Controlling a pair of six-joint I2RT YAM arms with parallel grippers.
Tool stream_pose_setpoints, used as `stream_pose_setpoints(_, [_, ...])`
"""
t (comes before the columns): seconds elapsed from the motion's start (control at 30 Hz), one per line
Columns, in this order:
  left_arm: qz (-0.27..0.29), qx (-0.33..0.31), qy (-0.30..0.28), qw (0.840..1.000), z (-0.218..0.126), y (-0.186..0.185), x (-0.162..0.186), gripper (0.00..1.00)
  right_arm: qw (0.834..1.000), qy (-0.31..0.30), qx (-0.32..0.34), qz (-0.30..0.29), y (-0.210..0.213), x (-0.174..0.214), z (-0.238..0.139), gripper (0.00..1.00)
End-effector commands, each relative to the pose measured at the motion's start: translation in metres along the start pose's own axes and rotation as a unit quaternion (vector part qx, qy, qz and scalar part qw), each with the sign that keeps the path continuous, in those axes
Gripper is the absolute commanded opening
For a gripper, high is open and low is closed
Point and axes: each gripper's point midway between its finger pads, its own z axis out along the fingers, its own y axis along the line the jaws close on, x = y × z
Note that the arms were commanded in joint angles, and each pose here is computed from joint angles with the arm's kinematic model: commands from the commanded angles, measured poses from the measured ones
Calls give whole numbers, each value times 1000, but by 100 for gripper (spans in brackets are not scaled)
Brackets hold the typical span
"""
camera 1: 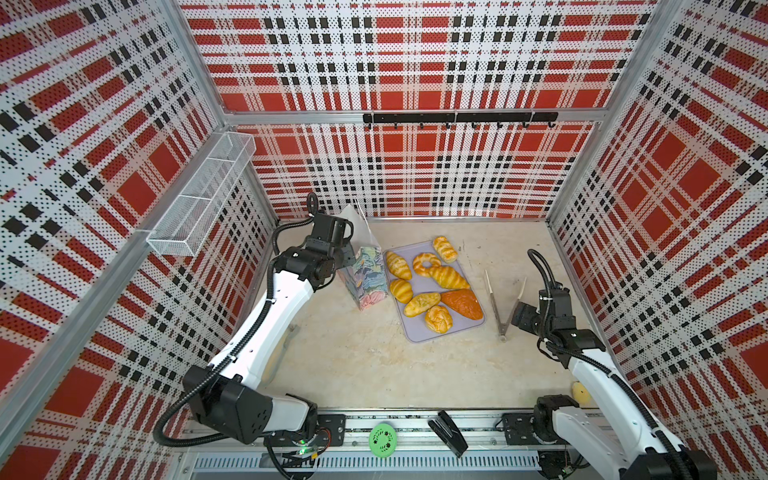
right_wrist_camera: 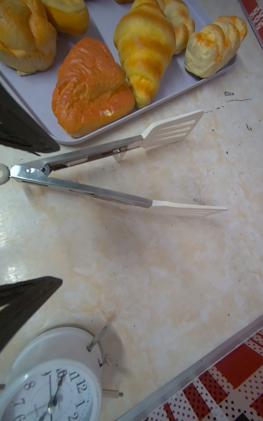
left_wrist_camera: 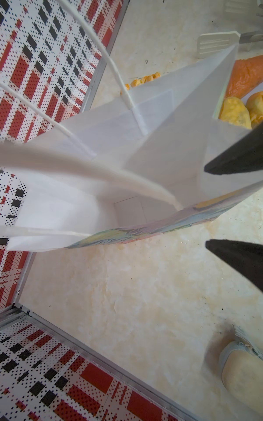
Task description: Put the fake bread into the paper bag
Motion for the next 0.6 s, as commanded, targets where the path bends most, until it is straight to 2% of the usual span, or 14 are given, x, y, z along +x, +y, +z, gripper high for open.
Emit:
stream_pose_setpoints(0.0, [-11,4,-5,1000,-4,0,-10,47,1000,-18,-2,14,1,-7,-3,86])
stream_pose_setpoints(0.57, [-17,42,18,999,8,2,-18,21,1000,-12,12,26,-2,-7,2,87])
